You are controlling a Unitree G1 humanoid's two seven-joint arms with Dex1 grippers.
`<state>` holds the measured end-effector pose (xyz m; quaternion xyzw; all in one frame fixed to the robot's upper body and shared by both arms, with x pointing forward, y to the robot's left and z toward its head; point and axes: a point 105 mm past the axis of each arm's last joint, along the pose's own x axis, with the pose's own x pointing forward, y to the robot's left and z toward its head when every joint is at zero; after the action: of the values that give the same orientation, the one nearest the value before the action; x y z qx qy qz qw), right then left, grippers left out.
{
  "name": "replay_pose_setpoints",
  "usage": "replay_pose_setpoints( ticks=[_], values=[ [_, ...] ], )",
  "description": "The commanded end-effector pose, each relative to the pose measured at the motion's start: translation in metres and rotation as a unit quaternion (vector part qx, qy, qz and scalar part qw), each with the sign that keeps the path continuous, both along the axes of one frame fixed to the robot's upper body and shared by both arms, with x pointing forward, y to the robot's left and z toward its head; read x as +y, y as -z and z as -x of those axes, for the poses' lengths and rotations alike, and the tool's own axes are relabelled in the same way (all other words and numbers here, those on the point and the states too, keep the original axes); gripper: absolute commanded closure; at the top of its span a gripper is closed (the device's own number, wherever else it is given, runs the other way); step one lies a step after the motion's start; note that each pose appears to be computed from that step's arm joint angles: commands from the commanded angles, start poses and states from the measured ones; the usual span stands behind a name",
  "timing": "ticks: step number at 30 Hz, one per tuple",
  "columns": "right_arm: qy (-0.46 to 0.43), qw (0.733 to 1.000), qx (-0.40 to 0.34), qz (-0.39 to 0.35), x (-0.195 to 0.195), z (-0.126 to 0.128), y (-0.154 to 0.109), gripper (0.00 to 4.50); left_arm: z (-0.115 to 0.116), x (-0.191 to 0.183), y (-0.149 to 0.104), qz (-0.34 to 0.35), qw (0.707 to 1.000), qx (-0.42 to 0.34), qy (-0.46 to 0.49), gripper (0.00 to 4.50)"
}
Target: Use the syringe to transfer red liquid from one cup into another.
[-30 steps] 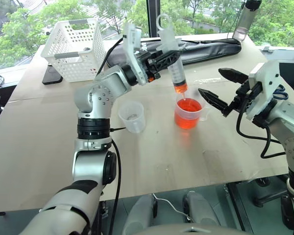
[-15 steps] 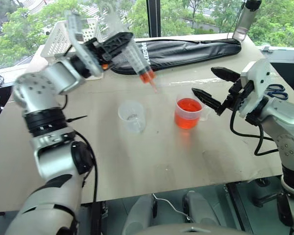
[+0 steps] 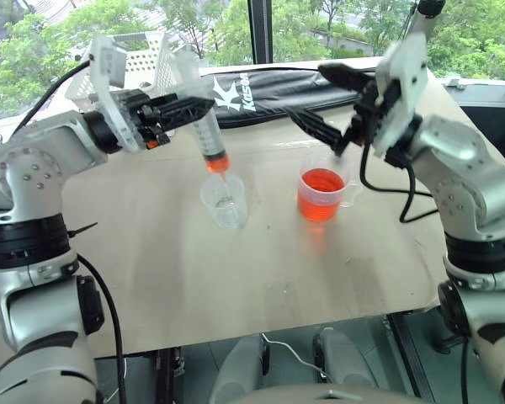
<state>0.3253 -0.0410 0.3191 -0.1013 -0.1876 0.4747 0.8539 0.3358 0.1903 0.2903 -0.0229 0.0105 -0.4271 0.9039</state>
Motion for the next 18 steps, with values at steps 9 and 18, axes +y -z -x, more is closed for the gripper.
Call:
replay_pose_setpoints(
  ticks=[9,18],
  values=[
    [-0.093,0.995,-0.022,0.030,0.055,0.014,-0.041,0.56,0.016,-0.008,-0.002,-0.061,0.995,-0.073,0.037,2.95],
    [-0.123,0.990,0.004,0.073,0.079,0.014,-0.032,1.36,0.021,-0.019,0.009,-0.071,0.993,-0.081,0.054,2.95]
  ],
)
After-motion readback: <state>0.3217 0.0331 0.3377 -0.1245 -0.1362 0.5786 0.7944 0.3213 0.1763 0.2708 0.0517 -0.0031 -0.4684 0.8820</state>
